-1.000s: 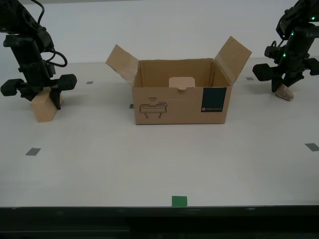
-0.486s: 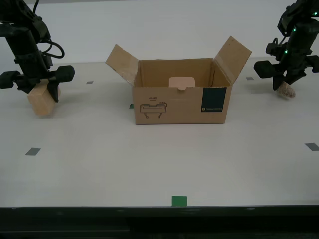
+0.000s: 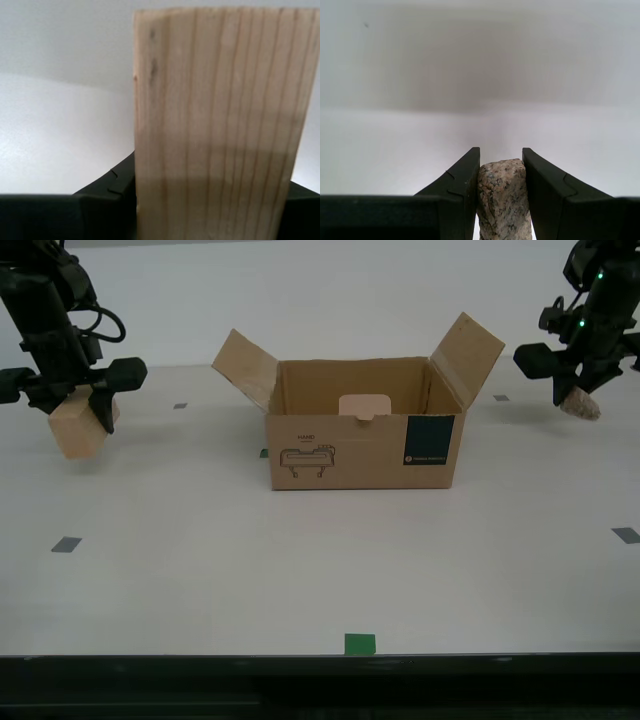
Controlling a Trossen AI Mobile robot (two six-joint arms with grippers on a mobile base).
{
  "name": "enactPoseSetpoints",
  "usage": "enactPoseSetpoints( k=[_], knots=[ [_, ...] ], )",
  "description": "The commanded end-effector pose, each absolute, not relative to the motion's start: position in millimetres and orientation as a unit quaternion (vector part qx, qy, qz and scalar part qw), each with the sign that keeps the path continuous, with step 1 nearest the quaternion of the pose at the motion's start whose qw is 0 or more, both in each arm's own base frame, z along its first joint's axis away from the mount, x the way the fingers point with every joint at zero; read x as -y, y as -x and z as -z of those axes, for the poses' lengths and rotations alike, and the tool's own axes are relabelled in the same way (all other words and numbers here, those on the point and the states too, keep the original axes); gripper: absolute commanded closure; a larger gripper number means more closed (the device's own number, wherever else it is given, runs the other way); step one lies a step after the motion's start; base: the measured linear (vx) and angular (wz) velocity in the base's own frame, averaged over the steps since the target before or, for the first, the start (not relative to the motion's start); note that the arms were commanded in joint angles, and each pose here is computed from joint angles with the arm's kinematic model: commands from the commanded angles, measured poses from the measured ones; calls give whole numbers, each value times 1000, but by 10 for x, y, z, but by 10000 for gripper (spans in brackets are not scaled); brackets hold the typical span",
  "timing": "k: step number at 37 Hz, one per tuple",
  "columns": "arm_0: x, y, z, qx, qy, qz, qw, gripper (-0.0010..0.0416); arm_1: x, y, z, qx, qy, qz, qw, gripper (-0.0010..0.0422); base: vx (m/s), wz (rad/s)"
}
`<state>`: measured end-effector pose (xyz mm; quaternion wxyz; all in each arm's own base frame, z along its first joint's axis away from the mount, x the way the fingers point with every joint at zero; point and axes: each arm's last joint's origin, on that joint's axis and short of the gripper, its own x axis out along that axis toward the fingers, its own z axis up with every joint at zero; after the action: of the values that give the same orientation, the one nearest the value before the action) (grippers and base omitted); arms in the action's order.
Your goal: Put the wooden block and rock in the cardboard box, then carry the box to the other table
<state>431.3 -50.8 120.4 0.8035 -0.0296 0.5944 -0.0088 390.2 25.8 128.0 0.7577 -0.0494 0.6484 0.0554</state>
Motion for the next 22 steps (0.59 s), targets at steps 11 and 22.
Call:
enactPoseSetpoints(
  k=[11,22],
  knots=[
    [493,-4237,-1715,-554,28,15,832,407,-247,-3851,-1616,-619,48,-51,782,413,0,0],
    [479,-4160,-1956,-541,27,18,840,407,-240,-3749,-1924,-601,39,-45,797,413,0,0]
  ],
)
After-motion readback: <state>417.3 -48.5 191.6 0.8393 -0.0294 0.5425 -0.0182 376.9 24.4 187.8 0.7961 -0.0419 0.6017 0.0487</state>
